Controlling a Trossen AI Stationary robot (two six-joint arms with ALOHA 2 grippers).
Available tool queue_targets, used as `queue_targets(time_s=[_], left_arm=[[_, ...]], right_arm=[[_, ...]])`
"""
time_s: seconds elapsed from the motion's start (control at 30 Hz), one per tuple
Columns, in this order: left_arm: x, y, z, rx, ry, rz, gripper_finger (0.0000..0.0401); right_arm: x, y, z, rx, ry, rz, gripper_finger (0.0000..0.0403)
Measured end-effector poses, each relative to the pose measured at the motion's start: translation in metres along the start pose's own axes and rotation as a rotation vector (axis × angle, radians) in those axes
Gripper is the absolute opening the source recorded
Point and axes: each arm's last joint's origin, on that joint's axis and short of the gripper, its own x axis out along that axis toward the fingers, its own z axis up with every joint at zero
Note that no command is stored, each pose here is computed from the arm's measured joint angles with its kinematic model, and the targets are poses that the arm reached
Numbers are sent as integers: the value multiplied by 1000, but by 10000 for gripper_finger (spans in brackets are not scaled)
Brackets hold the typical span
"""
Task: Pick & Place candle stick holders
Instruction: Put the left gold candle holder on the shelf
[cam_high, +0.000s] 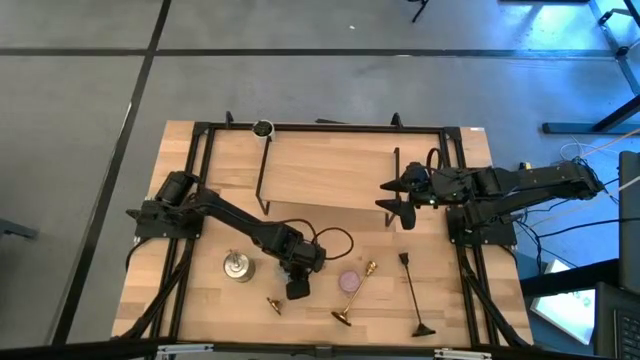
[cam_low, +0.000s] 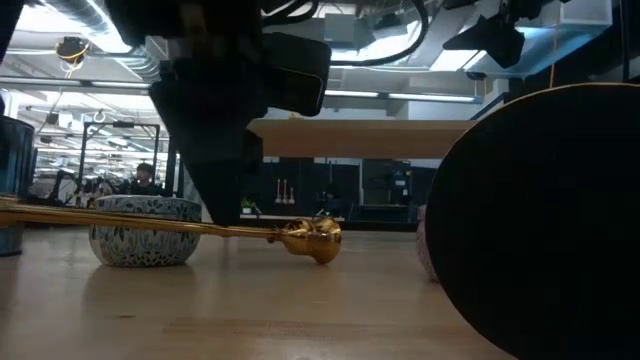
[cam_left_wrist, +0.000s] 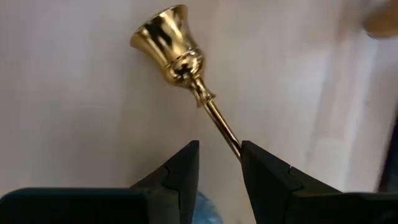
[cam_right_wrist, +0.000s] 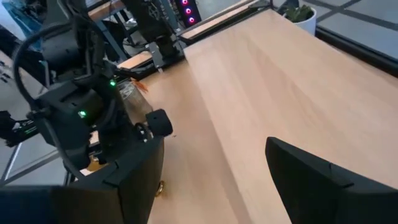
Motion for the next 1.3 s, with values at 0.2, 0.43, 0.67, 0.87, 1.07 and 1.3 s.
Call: queue_targets(time_s=[0.2,0.43,0.67,0.87,1.07,1.3], left_arm=[[5,0,-1,2,12,-9,114],[6,1,-5,-19,72,-38,113],[6,0,-6,-16,74,-40,75],[6,0,-6,5,86,-51,12],[-19,-17,10,86,-11,-35,11],[-128,-56,32,216,-446,112,11]], right_arm=[[-1,3,-2,-2,8,16,284],[-1,4,-2,-3,8,18,284],[-1,4,-2,-3,8,18,284],[-1,4,-2,-7,7,16,284],[-1,4,-2,-10,6,17,284],[-1,4,-2,-10,4,18,284]])
